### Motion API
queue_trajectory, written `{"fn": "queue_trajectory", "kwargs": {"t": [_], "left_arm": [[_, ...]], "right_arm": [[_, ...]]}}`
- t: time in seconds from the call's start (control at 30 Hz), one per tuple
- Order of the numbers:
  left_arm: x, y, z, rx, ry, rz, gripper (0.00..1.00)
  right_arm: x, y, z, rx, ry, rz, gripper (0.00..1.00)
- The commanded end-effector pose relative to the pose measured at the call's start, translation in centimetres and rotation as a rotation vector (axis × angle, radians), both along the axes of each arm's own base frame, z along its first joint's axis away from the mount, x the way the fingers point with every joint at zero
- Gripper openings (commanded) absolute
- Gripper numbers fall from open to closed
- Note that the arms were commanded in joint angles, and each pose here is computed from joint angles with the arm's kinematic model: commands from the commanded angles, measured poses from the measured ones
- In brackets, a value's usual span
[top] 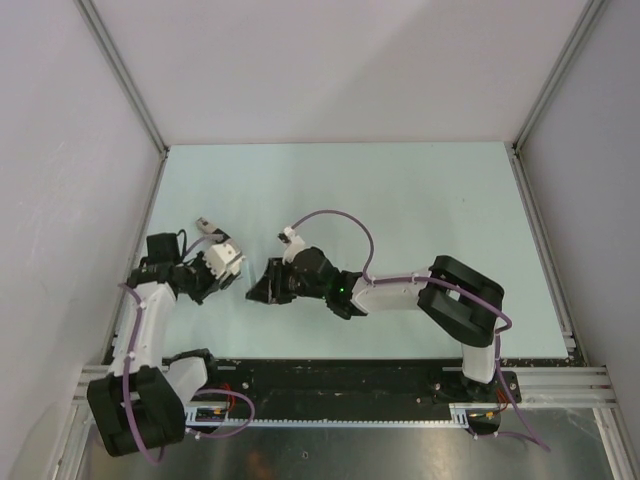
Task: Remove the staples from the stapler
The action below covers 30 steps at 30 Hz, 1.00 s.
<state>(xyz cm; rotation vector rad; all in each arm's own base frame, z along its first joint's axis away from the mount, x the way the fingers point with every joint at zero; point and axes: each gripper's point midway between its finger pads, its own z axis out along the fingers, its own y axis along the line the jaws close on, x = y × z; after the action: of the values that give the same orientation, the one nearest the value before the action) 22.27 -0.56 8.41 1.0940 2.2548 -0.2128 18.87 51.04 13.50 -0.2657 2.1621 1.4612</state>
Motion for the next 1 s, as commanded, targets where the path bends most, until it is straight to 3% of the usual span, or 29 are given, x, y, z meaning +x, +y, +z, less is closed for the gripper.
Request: {"fn": "queue_trajectory", "kwargs": {"t": [0.0,0.2,0.6,0.83,0.97], "left_arm": [[1.1,1.9,0.5,0.183,-0.172,-0.111,0.10],[1.1,2.0,0.6,0.274,-0.285,-0.218,0.11],[0.1,2.4,-0.9,0.374,-0.316,-0.302,0.11],[0.3,2.3,-0.6,0.368,-0.327,-0.291,0.11],[0.6,1.7,0.0,0.301,-0.325,-0.243,0.16]], "right_arm": [[-1.2,0.2,1.3,0.019,-0.149,0.116,0.00],[-0.4,-0.2,1.4,0.012,-0.167,0.112,0.00],[-0.2,-0.7,1.2,-0.022,-0.194,0.116,0.00],[0.2,-0.8,1.7,-0.006,-0.201,0.111,0.00],[0.5,-0.6,2.0,0.010,-0.202,0.097,0.00]]}}
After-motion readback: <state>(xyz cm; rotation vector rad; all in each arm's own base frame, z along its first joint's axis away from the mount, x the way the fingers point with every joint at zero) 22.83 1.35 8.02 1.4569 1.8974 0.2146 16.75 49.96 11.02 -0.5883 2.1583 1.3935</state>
